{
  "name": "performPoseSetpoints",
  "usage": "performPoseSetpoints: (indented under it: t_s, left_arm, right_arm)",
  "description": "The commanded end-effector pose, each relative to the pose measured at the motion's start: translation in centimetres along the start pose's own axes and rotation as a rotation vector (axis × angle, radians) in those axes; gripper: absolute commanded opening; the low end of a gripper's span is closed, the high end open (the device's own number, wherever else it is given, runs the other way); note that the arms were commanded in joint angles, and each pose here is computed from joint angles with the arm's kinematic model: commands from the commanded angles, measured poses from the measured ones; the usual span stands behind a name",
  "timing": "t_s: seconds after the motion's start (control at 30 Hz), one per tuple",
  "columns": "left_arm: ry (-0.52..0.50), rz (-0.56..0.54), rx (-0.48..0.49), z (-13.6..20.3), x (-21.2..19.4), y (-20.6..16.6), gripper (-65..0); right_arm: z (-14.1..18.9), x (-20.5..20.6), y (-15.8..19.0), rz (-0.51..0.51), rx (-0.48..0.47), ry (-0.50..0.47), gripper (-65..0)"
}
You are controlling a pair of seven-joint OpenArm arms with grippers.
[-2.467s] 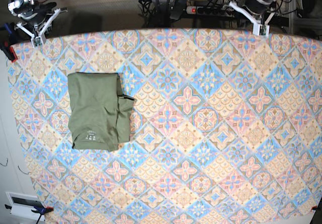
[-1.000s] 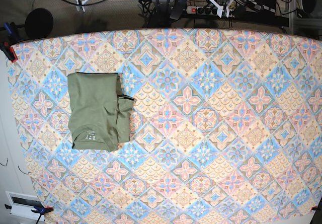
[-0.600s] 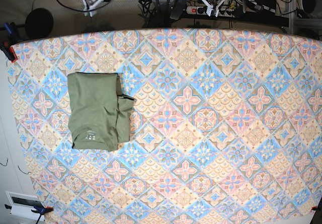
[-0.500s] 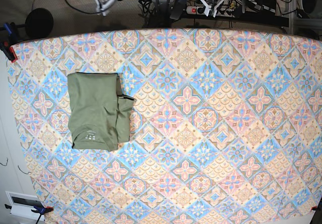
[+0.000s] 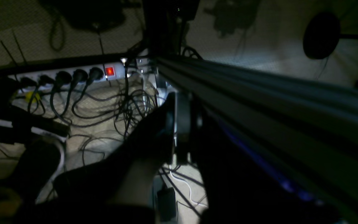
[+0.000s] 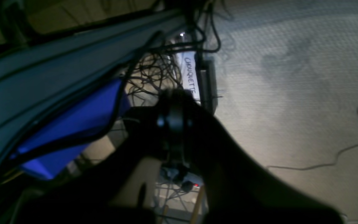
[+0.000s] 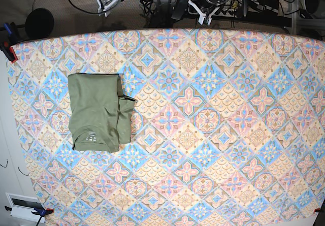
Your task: Layout the t-shirt on the table in an organized manner, then fold the t-shirt properly
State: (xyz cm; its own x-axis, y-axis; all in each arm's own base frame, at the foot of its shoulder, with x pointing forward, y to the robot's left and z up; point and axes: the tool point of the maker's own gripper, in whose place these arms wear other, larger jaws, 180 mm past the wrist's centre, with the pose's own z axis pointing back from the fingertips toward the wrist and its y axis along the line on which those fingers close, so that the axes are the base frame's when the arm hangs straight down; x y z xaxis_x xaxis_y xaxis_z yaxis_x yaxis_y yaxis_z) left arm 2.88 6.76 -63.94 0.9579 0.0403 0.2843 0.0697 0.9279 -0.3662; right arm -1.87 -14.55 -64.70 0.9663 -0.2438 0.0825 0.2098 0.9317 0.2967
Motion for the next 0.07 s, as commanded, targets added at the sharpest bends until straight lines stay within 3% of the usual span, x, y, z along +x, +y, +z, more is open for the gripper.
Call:
performPoseSetpoints:
  t_s: [0.0,0.03]
  left_arm:
    - [-0.005,0.010,-0.015,-0.07,-0.12,-0.66,-65.0]
    - [-0.009,0.010,-0.018,-0.17,0.07,-0.83,-65.0]
  right_arm:
    - [0.43,0.26,-1.18,0.000,-0.019,-0.009,-64.8]
    - [0.43,0.26,-1.18,0.000,-0.019,-0.009,-64.8]
